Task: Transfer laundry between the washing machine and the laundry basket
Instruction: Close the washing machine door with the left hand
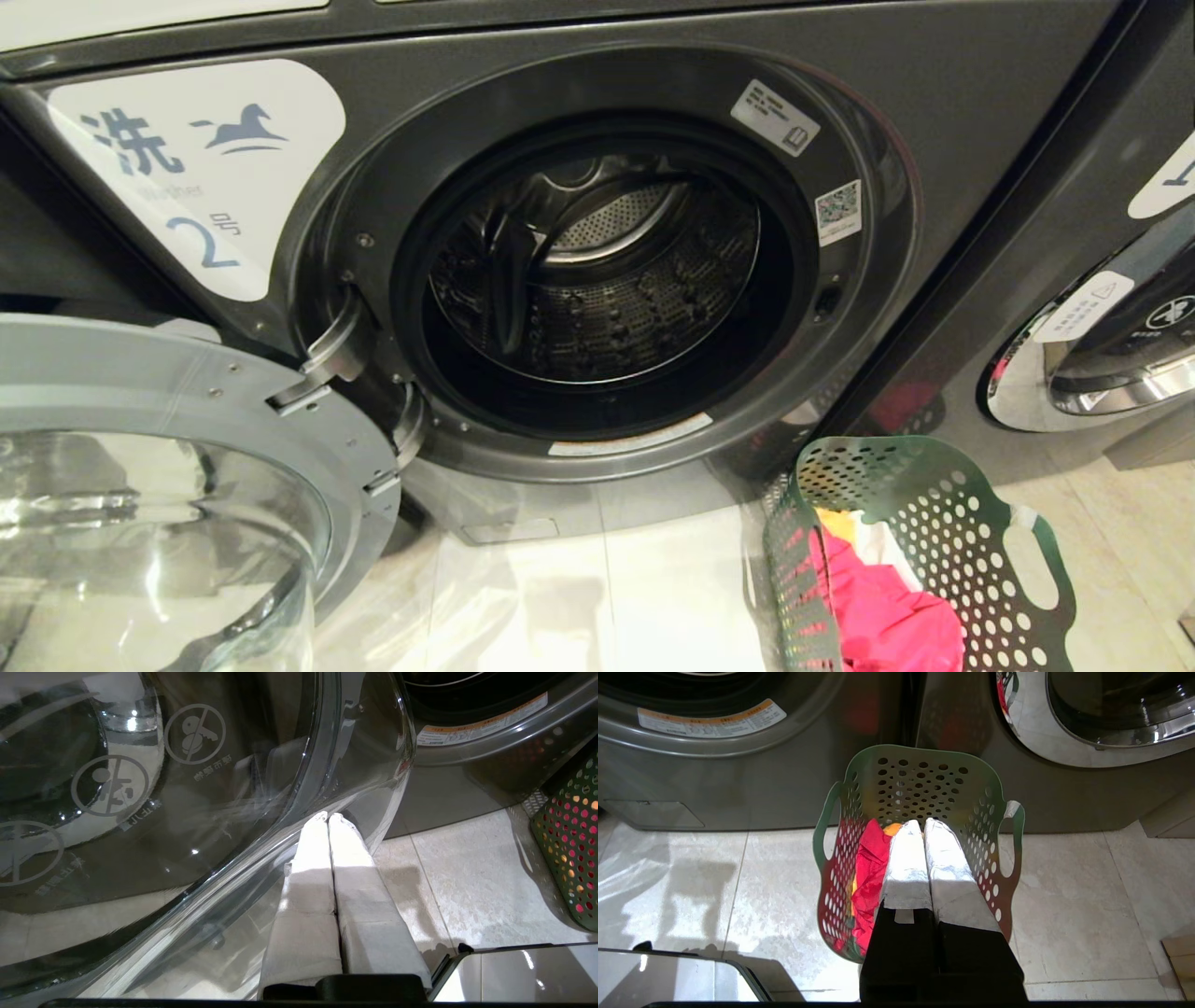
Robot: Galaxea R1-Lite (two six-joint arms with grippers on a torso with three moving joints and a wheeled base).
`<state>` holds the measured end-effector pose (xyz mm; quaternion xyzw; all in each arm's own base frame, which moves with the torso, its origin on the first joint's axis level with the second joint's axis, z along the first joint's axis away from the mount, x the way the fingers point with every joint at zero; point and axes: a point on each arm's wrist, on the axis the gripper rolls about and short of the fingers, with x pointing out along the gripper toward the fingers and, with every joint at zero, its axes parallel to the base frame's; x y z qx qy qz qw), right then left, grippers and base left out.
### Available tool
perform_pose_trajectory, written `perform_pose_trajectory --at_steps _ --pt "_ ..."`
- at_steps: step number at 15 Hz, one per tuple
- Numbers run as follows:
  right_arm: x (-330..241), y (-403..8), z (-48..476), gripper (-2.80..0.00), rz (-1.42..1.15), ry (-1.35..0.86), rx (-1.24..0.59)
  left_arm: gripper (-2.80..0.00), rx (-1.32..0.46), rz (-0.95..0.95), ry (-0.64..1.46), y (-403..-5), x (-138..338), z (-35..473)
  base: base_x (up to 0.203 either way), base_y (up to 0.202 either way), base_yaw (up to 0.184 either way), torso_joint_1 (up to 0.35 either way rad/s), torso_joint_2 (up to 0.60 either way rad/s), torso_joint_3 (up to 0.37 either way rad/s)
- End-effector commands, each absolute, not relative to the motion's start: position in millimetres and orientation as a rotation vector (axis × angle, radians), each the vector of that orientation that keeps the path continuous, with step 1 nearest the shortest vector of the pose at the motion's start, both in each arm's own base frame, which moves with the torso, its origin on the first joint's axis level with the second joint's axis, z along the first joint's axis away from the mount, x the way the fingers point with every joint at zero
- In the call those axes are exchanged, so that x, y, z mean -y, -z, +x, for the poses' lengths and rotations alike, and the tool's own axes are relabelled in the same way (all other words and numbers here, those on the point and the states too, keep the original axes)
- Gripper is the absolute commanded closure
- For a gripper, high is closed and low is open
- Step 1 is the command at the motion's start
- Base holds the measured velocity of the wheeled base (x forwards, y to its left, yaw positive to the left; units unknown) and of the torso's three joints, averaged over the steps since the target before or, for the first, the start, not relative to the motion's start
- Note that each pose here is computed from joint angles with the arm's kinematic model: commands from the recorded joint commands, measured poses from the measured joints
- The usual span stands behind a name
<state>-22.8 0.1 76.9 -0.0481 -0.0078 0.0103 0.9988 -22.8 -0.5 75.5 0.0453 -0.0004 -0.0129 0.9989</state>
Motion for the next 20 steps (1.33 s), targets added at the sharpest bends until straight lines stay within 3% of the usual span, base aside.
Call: perform_pose_trajectory --at_steps 1,20 --pt "-0.1 -74.8 -22.2 0.0 -0.097 -0.021 0.007 0.0 -0.003 0.091 0.028 -74.7 0.6 -22.7 0.0 0.0 0.0 0.0 0.0 0.203" --pt "-0.1 -74.8 -22.1 0.0 -0.092 -0.021 0.006 0.0 -0.01 0.068 0.014 -74.1 0.3 -22.7 0.0 0.0 0.0 0.001 0.0 0.186"
